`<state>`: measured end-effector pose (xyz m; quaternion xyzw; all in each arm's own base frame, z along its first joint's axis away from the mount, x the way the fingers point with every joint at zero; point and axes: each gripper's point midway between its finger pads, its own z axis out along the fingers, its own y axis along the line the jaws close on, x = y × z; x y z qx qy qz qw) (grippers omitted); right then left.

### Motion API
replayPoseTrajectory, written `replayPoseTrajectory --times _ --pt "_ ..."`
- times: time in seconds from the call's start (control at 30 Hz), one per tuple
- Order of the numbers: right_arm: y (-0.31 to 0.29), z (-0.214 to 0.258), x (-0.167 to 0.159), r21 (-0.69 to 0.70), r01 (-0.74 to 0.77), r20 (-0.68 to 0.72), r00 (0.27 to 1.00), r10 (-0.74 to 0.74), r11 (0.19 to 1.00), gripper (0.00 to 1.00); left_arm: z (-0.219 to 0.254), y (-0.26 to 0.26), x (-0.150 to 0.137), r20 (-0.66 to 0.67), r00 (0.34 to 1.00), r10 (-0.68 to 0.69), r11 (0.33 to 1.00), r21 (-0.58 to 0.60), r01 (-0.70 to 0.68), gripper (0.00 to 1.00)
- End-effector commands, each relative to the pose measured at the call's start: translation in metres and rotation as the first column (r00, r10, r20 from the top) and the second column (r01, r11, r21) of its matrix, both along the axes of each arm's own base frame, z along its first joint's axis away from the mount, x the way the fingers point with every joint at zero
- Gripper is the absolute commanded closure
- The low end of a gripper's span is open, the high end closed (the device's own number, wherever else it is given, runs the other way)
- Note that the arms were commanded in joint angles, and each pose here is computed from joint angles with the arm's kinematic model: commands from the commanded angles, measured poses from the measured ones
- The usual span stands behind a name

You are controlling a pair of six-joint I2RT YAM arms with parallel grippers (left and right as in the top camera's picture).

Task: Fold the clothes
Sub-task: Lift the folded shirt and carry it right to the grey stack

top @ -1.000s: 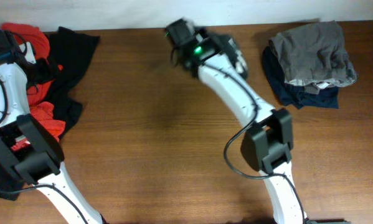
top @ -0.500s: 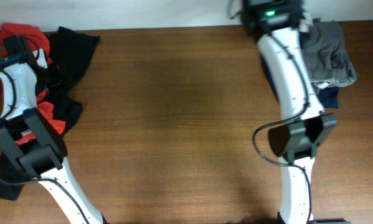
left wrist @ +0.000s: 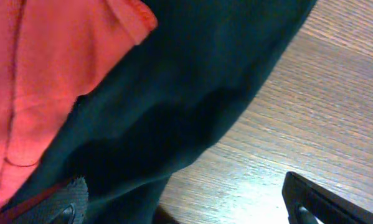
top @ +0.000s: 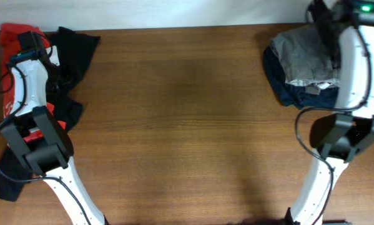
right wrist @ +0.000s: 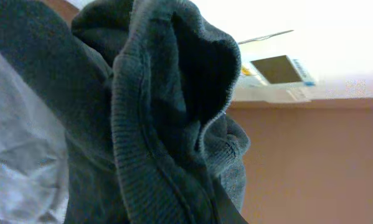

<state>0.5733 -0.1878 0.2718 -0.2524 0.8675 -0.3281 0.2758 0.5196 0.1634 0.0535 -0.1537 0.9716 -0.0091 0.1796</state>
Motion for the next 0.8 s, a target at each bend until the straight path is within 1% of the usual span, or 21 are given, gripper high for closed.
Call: replayPoseTrajectory --times 0.0,0.07,0.27,0.33,0.43,0.57,0.67,0.77 --pt "0.014 0.020 0.002 0.060 -0.217 0.057 0.975 0.214 0.974 0.96 -0.003 -0.012 0.005 0.001 1.000 -0.014 1.000 -0.015 0.014 0.01" --pt "0.009 0.021 0.001 0.059 -0.241 0.059 0.970 0.238 0.969 0.96 -0.003 -0.015 0.007 0.001 1.000 -0.020 1.000 -0.015 0.020 0.01" --pt "-0.004 0.031 0.005 0.018 -0.214 0.097 0.972 0.212 0.977 0.96 -0.003 -0.025 0.009 0.002 0.999 -0.040 0.999 -0.014 0.040 0.01" --pt "-0.018 0.040 0.008 -0.033 -0.160 0.124 0.979 0.163 0.987 0.96 -0.003 -0.029 0.010 0.001 0.999 -0.046 0.999 -0.014 0.046 0.01" --pt "-0.046 0.055 0.006 -0.091 -0.037 0.176 0.983 0.053 0.995 0.96 -0.004 -0.031 0.010 0.000 0.999 -0.051 0.999 -0.015 0.051 0.01" --pt "-0.076 0.067 -0.002 -0.051 0.074 0.262 0.963 -0.058 0.996 0.96 -0.004 -0.031 0.010 -0.001 0.999 -0.051 0.999 -0.015 0.051 0.01" --pt "-0.086 0.063 -0.007 -0.014 0.084 0.264 0.961 -0.077 0.996 0.96 -0.004 -0.031 0.010 -0.003 0.999 -0.051 0.999 -0.016 0.051 0.01" --pt "-0.080 0.054 -0.008 0.059 0.039 0.253 0.966 -0.053 0.997 0.96 -0.004 -0.034 0.011 -0.002 0.998 -0.055 0.998 -0.016 0.055 0.01"
